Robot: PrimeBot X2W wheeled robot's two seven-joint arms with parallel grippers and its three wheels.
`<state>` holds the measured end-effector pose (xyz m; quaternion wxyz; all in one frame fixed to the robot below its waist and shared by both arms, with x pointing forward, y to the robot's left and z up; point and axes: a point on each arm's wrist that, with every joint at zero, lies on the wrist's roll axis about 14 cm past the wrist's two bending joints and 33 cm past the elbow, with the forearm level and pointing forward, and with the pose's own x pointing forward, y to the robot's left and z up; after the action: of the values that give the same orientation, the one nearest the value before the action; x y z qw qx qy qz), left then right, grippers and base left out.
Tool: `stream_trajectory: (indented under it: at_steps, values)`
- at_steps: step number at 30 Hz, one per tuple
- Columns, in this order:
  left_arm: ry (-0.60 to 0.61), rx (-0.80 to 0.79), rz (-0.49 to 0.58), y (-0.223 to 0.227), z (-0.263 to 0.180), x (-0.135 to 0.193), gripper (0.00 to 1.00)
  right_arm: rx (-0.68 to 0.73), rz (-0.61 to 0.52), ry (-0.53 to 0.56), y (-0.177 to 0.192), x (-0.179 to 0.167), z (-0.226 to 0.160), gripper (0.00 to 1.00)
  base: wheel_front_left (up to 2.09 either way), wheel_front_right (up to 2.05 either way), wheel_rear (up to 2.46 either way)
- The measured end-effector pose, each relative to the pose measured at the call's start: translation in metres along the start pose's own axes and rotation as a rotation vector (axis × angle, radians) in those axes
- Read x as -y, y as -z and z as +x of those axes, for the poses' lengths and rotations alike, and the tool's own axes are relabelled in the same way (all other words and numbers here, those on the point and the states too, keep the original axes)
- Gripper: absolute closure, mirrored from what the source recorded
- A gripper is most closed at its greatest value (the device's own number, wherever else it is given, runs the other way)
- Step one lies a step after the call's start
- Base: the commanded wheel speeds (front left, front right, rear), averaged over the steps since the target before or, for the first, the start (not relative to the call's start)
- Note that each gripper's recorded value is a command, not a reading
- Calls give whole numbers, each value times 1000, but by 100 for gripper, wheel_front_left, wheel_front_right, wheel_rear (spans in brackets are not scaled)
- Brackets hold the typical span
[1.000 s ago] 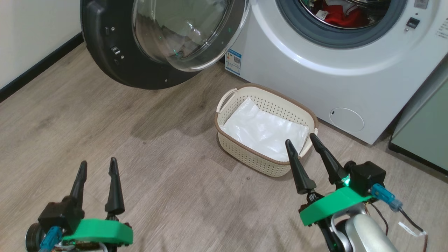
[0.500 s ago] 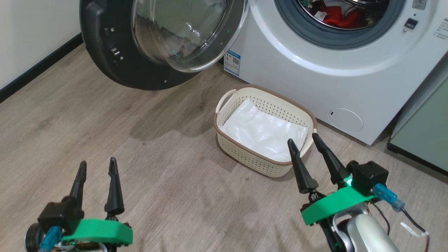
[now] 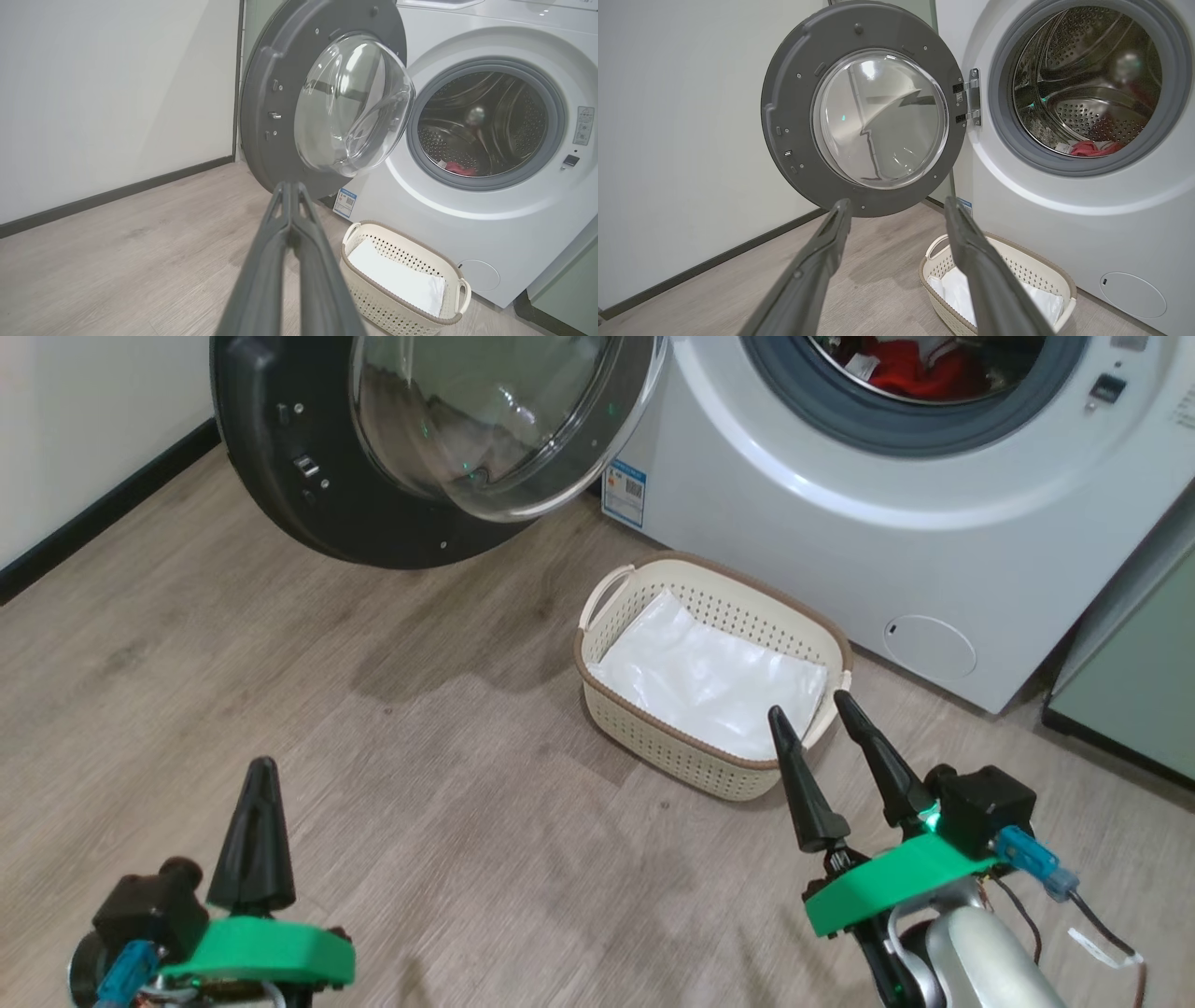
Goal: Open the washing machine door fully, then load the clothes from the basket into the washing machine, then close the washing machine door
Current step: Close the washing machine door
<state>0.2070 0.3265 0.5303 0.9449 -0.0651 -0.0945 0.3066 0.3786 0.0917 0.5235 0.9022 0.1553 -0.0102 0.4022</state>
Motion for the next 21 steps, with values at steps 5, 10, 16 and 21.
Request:
stream_trajectory:
  at_steps: [5, 10, 16, 21]
  values:
    - [-18, 47, 24, -17, 8, -5, 100, -26, -11, -2, 12, 4, 2, 0, 0, 0, 0]
    - [-4, 116, 66, -40, 28, -7, 100, -42, -27, 19, 21, 18, 4, 0, 0, 0, 0]
    - [38, 243, 213, -87, 81, -13, 100, -60, -48, 49, 28, 40, 10, 0, 0, 0, 0]
    - [-42, 290, 260, -121, 145, -53, 100, -92, -52, 63, 36, 56, 13, 0, 0, 0, 0]
